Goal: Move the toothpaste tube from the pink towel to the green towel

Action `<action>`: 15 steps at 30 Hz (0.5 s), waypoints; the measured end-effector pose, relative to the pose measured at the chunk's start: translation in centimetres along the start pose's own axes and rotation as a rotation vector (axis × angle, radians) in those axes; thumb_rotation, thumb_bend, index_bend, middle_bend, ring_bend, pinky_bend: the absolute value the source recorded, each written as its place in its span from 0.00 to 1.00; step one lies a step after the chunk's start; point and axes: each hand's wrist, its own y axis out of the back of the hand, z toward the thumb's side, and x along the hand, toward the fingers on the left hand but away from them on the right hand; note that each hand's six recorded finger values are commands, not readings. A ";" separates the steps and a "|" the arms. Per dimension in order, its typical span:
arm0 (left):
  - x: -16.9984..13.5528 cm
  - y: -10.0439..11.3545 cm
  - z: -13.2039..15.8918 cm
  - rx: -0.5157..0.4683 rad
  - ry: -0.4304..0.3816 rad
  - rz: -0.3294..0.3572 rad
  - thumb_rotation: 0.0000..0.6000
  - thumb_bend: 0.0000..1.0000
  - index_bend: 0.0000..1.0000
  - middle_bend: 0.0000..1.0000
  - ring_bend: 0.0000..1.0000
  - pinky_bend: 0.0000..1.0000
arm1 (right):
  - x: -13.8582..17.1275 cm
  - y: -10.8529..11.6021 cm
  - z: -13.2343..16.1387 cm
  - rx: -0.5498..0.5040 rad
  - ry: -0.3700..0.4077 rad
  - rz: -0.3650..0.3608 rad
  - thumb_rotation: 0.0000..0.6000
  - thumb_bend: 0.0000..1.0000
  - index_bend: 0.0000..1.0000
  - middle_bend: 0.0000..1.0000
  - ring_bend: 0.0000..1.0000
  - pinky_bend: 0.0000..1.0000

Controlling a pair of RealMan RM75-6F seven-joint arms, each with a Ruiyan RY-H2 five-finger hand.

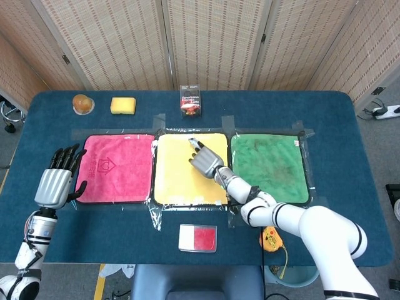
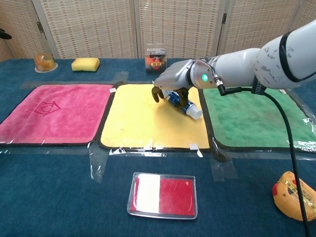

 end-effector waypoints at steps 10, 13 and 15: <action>0.4 0.1 1.1 -0.002 -0.027 0.006 1.00 0.43 0.11 0.05 0.02 0.01 | 4.2 -2.0 -2.5 -0.035 -0.014 0.032 1.00 0.51 0.25 0.29 0.16 0.06; 0.5 0.0 1.4 0.000 -0.033 0.003 1.00 0.43 0.11 0.05 0.02 0.01 | 6.6 -3.4 -4.1 -0.037 -0.035 0.059 1.00 0.51 0.25 0.29 0.16 0.06; 0.5 -0.1 1.5 0.001 -0.035 0.001 1.00 0.43 0.11 0.05 0.02 0.01 | 8.4 -4.6 -5.4 -0.043 -0.059 0.079 1.00 0.51 0.25 0.29 0.16 0.06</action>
